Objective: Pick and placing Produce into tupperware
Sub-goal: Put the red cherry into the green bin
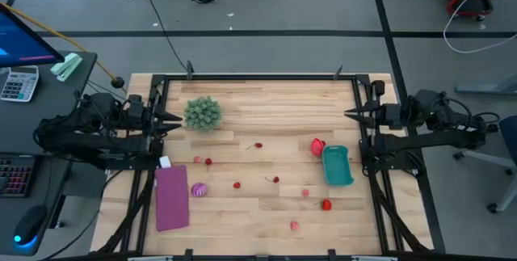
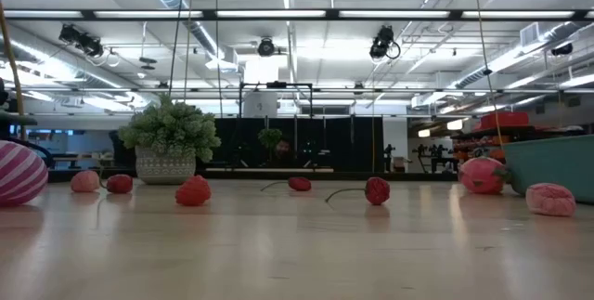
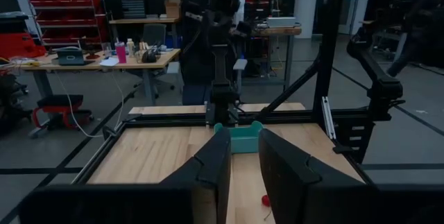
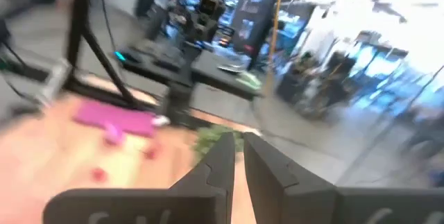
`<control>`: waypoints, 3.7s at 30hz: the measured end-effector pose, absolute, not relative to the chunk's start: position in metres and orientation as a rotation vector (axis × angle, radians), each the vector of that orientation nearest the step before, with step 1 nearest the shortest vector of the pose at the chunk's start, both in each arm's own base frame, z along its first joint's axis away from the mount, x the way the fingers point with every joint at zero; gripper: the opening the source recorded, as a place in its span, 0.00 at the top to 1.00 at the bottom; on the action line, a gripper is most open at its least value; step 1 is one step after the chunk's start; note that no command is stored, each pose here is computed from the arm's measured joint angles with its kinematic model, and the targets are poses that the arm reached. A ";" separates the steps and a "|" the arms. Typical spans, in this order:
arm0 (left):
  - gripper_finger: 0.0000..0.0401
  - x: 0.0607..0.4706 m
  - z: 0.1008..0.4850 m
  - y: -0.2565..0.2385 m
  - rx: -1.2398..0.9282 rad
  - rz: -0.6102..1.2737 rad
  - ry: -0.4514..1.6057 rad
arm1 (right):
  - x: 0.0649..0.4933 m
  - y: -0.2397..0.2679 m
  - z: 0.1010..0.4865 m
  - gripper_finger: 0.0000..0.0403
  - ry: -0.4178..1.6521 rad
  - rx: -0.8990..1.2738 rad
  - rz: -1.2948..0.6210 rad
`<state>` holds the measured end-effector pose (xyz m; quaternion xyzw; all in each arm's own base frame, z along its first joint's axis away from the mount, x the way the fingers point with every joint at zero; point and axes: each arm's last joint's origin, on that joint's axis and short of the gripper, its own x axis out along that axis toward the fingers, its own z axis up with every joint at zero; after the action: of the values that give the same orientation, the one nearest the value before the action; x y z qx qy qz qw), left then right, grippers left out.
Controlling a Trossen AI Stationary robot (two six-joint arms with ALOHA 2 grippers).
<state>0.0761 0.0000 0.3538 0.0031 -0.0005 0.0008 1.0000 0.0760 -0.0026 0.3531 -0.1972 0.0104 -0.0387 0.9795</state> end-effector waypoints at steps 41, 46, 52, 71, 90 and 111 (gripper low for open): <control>0.66 0.081 0.404 0.011 -0.030 0.294 0.097 | 0.177 -0.004 0.346 0.90 0.566 0.017 -0.125; 0.60 0.098 0.385 0.013 -0.017 0.317 0.223 | 0.202 -0.004 0.333 0.90 0.715 -0.018 -0.120; 0.57 0.117 0.367 0.014 0.002 0.317 0.322 | 0.220 -0.003 0.325 0.90 0.754 -0.074 -0.087; 0.65 0.119 0.367 0.015 0.006 0.343 0.328 | 0.245 -0.045 0.294 0.81 0.837 0.212 -0.512; 0.67 0.119 0.365 0.015 0.010 0.343 0.343 | 0.316 -0.069 0.243 0.44 0.773 0.032 0.061; 0.72 0.118 0.361 0.015 0.006 0.344 0.387 | 0.387 -0.036 0.135 0.39 0.756 -0.075 0.104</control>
<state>0.1176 0.0147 0.3611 0.0030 0.1914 0.1699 0.9667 0.3865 -0.0364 0.1348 -0.0364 0.3687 0.0508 0.9274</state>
